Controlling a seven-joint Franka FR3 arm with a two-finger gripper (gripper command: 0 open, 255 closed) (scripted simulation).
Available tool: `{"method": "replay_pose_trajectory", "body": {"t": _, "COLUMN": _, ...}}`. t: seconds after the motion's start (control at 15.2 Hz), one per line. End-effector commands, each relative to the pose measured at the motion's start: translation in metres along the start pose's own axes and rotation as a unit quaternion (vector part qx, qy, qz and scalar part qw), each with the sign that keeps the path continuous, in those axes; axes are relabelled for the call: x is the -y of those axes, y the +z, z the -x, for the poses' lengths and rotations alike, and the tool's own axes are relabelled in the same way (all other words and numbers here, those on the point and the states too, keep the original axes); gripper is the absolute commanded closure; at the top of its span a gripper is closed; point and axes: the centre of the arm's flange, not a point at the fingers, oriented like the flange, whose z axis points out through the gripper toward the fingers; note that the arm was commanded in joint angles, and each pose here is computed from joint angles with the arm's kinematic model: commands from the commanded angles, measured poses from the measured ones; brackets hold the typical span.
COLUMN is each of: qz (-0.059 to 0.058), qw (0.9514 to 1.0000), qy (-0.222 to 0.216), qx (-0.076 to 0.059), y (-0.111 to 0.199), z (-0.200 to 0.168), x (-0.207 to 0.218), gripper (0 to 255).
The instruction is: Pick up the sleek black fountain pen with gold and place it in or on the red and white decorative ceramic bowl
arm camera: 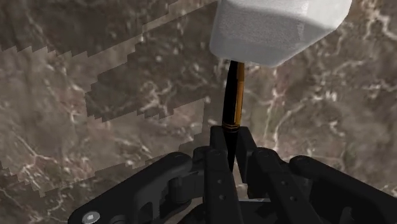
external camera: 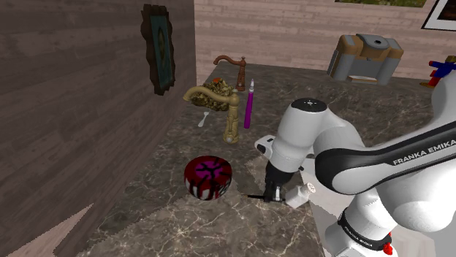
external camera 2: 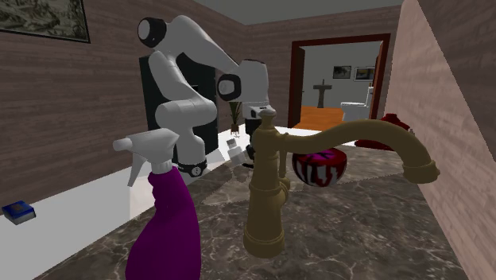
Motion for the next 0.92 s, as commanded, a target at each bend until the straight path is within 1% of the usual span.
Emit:
{"method": "replay_pose_trajectory", "body": {"t": 0.0, "qz": 0.0, "qw": 1.0, "qy": 0.0, "qx": 0.001, "y": -0.007, "z": 0.0, "x": -0.001, "gripper": 255}}
{"method": "replay_pose_trajectory", "body": {"t": 0.86, "qz": 0.0, "qw": 1.0, "qy": 0.0, "qx": 0.001, "y": -0.075, "z": -0.006, "x": -0.004, "gripper": 255}}
